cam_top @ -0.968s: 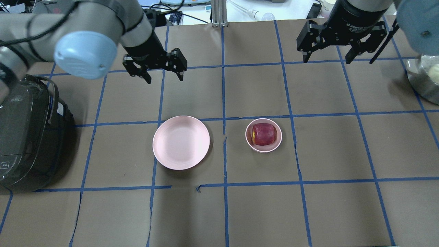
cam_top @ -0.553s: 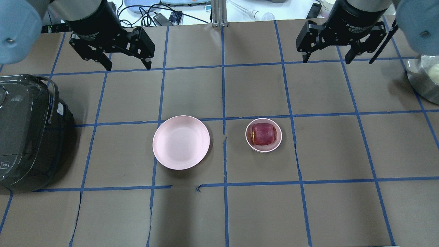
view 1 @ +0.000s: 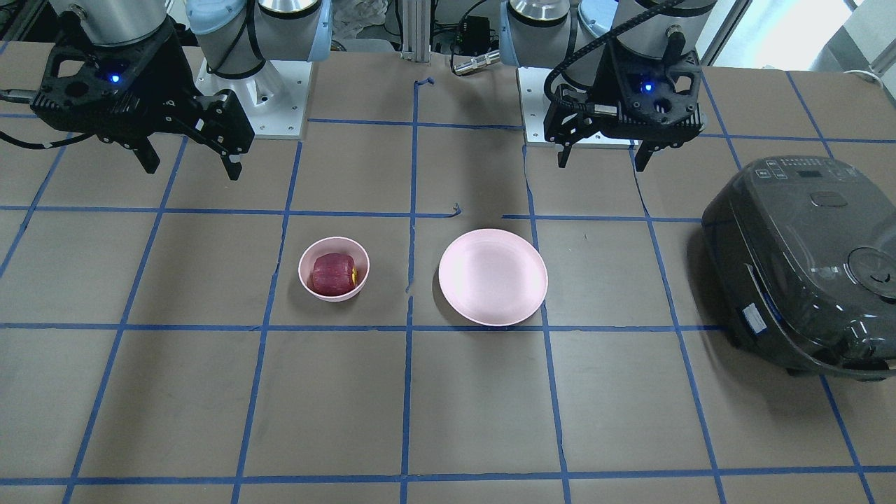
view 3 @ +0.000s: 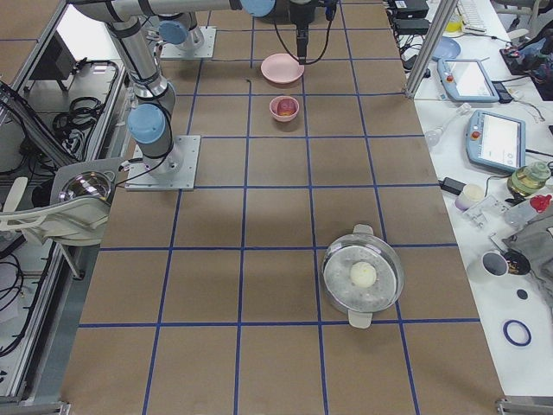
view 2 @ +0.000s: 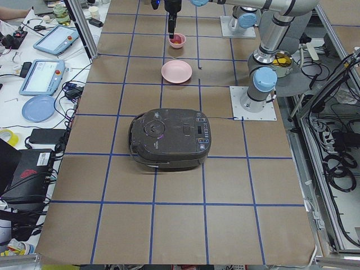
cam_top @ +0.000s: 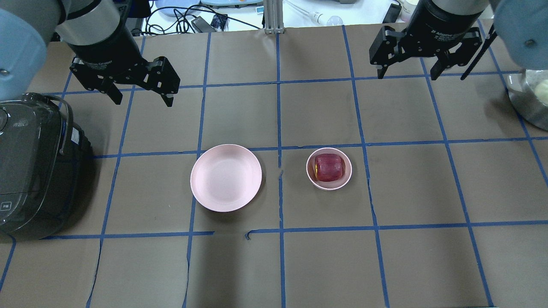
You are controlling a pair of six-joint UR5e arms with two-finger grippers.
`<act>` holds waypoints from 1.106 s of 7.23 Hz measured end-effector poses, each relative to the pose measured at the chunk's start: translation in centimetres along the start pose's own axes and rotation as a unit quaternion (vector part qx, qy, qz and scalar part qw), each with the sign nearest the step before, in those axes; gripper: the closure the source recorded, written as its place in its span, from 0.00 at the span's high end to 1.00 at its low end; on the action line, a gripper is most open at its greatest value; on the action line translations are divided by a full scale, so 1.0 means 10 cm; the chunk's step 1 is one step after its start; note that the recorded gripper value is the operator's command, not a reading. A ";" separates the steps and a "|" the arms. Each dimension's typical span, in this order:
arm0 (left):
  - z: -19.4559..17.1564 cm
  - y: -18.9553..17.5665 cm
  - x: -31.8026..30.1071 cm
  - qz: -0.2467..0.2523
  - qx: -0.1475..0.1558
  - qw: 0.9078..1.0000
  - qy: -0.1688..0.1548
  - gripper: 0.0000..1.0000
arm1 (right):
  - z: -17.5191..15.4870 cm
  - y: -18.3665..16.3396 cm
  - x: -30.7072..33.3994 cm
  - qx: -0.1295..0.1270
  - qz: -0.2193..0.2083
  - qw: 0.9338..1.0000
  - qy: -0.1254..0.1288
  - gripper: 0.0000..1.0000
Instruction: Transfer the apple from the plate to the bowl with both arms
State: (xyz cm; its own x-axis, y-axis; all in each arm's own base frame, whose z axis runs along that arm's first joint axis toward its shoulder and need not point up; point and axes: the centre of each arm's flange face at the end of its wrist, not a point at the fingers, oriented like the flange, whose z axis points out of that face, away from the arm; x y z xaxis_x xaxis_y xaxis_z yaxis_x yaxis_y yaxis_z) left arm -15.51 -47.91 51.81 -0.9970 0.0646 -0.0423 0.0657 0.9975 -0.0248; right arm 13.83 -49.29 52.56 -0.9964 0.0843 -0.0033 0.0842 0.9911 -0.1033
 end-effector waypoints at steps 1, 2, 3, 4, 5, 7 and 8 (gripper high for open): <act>-0.01 -0.01 -0.04 -0.004 0.002 1.000 0.003 1.00 | 0.00 0.00 0.00 0.000 0.000 1.000 0.000 1.00; -0.03 -0.03 -0.10 -0.011 0.005 1.000 0.006 1.00 | 0.00 0.00 0.00 0.000 0.000 1.000 0.000 1.00; -0.05 -0.05 -0.16 -0.019 0.011 1.000 0.006 1.00 | 0.00 0.00 0.00 0.000 0.000 1.000 0.000 1.00; -0.06 -0.06 -0.18 -0.022 0.015 1.000 0.007 1.00 | 0.01 0.00 0.00 -0.001 0.000 1.000 0.000 1.00; -0.07 -0.07 -0.19 -0.023 0.017 1.000 0.007 1.00 | 0.01 -0.01 0.00 -0.001 0.000 1.000 0.000 1.00; -0.06 -0.08 -0.17 -0.024 0.016 1.000 0.007 1.00 | 0.01 -0.01 0.00 -0.001 0.000 1.000 0.000 1.00; -0.04 -0.09 -0.16 -0.026 0.014 1.000 0.007 1.00 | 0.01 -0.01 0.00 -0.001 0.000 1.000 0.001 1.00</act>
